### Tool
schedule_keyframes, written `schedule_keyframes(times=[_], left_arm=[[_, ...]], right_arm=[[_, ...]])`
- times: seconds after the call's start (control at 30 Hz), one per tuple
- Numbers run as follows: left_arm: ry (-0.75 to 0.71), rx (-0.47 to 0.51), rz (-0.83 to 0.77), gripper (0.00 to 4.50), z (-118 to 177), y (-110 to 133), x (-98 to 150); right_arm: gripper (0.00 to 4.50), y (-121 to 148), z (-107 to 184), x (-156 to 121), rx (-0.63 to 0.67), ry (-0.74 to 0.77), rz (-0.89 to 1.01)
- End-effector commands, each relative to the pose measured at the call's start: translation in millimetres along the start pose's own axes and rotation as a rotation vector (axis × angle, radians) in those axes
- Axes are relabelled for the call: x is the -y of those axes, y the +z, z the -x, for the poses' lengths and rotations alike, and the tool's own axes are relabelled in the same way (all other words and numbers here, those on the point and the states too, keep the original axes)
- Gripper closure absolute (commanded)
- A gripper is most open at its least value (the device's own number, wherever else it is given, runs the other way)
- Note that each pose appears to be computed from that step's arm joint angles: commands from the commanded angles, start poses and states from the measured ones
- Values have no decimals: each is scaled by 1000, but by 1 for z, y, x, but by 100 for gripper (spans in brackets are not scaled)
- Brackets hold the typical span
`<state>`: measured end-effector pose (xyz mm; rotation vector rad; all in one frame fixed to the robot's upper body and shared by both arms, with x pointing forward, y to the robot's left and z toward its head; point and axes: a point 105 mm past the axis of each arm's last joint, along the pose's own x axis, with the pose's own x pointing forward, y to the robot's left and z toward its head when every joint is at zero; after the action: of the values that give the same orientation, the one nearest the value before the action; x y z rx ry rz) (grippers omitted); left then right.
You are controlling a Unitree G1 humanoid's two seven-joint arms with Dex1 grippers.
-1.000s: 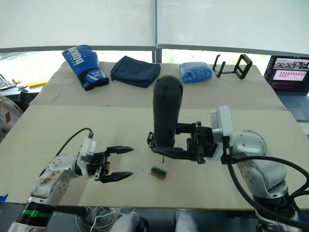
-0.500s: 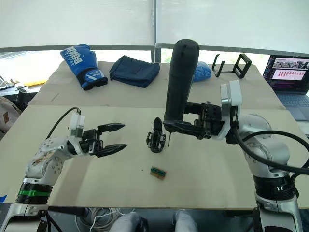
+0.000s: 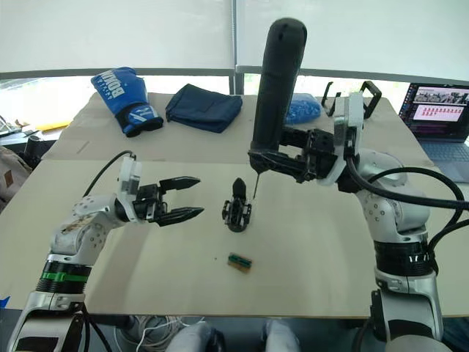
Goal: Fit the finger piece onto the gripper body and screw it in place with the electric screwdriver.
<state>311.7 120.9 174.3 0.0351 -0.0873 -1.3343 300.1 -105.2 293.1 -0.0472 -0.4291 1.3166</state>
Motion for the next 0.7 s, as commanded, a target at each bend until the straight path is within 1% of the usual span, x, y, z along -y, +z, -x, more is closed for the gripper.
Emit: schedule_keyframes(times=[0.03,0.23,0.33,0.4,0.53,0.7], left_arm=[[-7,-7,-30,0,-5,5,0],[-11,-14,-30,0,-4,2,2],[5,-47,-44,0,-1,-6,1],[7,-52,-44,0,-1,-10,2],[-16,-81,-66,0,1,-18,7],[-20,-92,-66,0,2,-24,8]], right_arm=[[256,25,-5,-1,77,11,31],[256,19,-17,-8,74,39,1],[256,14,-21,-9,69,41,0],[256,10,-25,-10,60,43,7],[256,4,-30,-12,46,51,14],[256,-3,-35,-12,17,50,21]])
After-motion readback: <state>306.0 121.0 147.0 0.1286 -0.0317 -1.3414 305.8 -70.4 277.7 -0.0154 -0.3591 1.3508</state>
